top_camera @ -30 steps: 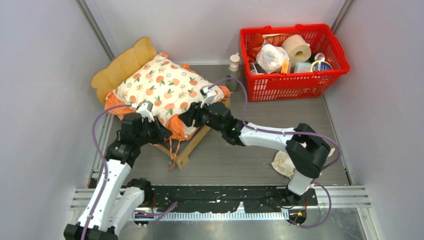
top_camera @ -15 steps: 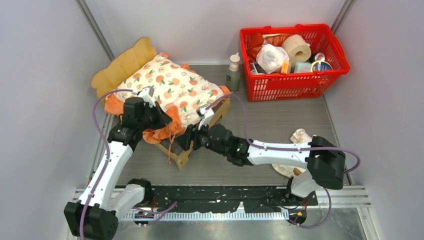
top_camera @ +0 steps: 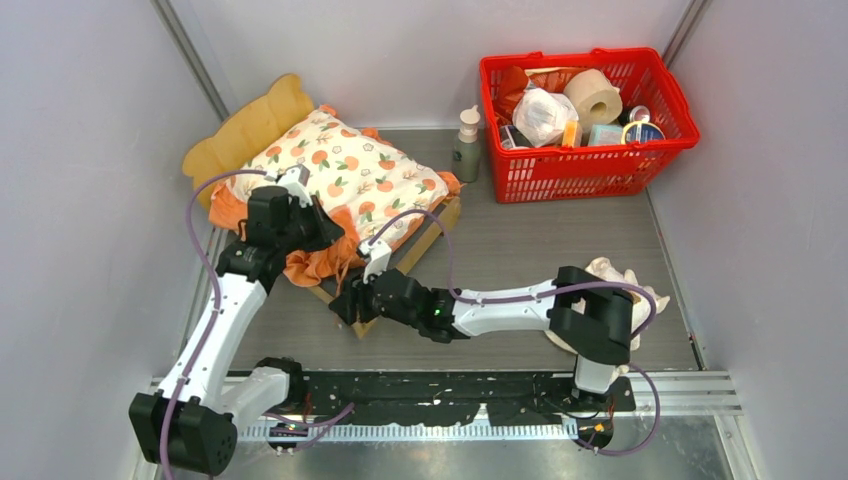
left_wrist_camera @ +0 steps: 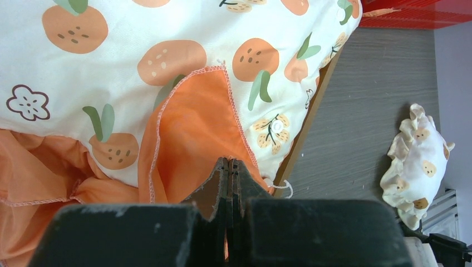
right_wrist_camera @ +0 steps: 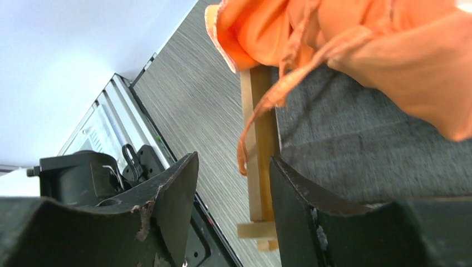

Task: Set up the pet bed
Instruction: Cross the ropes on the bed frame.

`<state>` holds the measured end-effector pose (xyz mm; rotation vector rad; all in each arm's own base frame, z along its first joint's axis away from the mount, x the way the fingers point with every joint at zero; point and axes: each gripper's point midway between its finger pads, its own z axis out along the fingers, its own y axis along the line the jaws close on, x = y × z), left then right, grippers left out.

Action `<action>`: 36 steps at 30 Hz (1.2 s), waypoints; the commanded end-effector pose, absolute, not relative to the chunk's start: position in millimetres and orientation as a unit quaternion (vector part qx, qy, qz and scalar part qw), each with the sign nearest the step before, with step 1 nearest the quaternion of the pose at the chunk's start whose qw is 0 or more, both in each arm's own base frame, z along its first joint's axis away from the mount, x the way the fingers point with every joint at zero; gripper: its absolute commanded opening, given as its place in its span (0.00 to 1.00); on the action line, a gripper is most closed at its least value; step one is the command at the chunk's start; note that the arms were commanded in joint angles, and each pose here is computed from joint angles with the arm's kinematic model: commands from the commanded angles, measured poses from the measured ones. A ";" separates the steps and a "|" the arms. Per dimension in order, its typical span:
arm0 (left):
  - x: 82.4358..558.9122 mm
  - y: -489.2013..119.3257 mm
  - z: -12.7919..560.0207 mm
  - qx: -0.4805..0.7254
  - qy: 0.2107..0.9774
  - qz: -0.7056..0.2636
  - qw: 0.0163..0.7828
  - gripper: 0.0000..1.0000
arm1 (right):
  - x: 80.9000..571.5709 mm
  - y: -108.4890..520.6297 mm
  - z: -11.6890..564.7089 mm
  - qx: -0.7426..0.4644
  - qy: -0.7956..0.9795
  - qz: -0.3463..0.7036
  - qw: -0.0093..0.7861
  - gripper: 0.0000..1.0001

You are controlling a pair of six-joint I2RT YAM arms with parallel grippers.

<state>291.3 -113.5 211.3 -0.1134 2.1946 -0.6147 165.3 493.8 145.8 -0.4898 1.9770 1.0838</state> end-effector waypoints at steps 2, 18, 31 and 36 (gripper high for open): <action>308.4 -115.7 242.2 -0.033 0.848 -0.251 0.466 0.00 | 172.9 518.8 163.9 -0.183 0.775 0.436 0.420 0.54; 308.9 -109.6 259.4 -0.030 0.843 -0.235 0.483 0.00 | 193.1 504.6 199.2 -0.192 0.748 0.406 0.489 0.05; 314.4 -109.8 265.0 -0.027 0.847 -0.229 0.478 0.00 | 216.8 494.2 242.3 -0.188 0.716 0.413 0.530 0.05; 315.2 -110.0 263.3 -0.026 0.849 -0.229 0.475 0.00 | 222.5 491.8 247.5 -0.185 0.716 0.413 0.532 0.05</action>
